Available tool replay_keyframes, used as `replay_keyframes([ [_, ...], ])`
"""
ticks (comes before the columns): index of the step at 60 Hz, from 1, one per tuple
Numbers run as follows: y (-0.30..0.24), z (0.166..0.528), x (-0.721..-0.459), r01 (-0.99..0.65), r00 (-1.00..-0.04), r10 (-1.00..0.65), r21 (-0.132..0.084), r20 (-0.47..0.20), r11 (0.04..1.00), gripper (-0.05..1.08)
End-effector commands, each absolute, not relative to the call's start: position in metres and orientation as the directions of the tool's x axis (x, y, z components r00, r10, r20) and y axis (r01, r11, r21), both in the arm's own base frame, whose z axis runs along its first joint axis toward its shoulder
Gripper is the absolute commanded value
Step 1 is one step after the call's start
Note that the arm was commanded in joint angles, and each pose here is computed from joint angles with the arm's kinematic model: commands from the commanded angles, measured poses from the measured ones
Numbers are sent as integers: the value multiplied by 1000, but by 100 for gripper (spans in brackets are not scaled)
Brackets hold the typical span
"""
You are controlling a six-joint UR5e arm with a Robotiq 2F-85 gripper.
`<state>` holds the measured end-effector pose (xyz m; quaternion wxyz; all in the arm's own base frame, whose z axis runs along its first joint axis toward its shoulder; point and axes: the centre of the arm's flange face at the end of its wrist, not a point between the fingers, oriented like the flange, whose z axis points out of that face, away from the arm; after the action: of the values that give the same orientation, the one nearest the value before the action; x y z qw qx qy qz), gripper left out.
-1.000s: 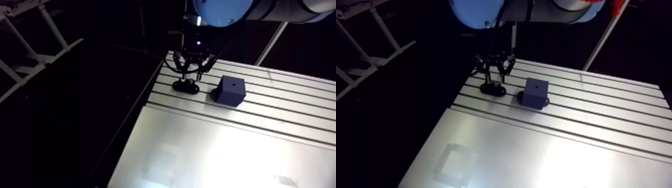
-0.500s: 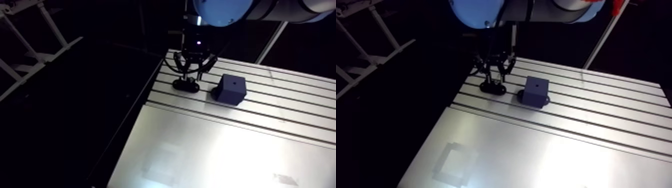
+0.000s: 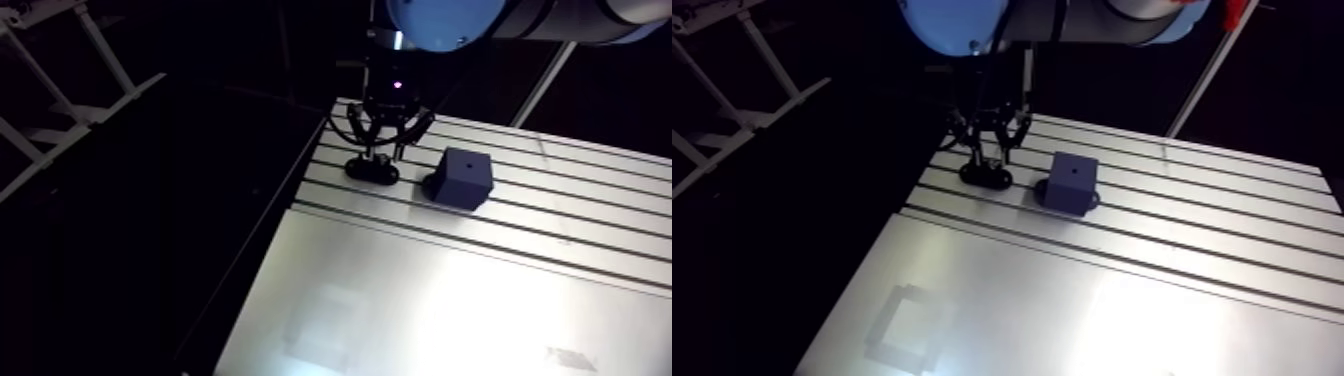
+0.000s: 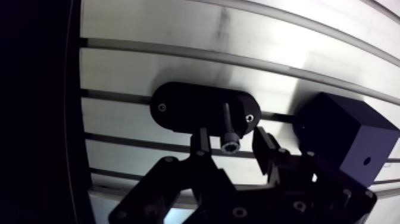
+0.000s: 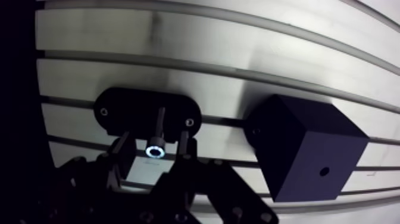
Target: Pick up the M10 bolt and insert it into the hole until fully seated.
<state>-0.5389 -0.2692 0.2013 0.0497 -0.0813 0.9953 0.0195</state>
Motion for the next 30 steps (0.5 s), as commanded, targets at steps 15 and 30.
replay_keyframes([
  [15,-270,205,-540,-163,-982,-160,29,-97,986,52],
  [30,-270,205,-540,-164,-982,-160,30,-98,986,53],
])
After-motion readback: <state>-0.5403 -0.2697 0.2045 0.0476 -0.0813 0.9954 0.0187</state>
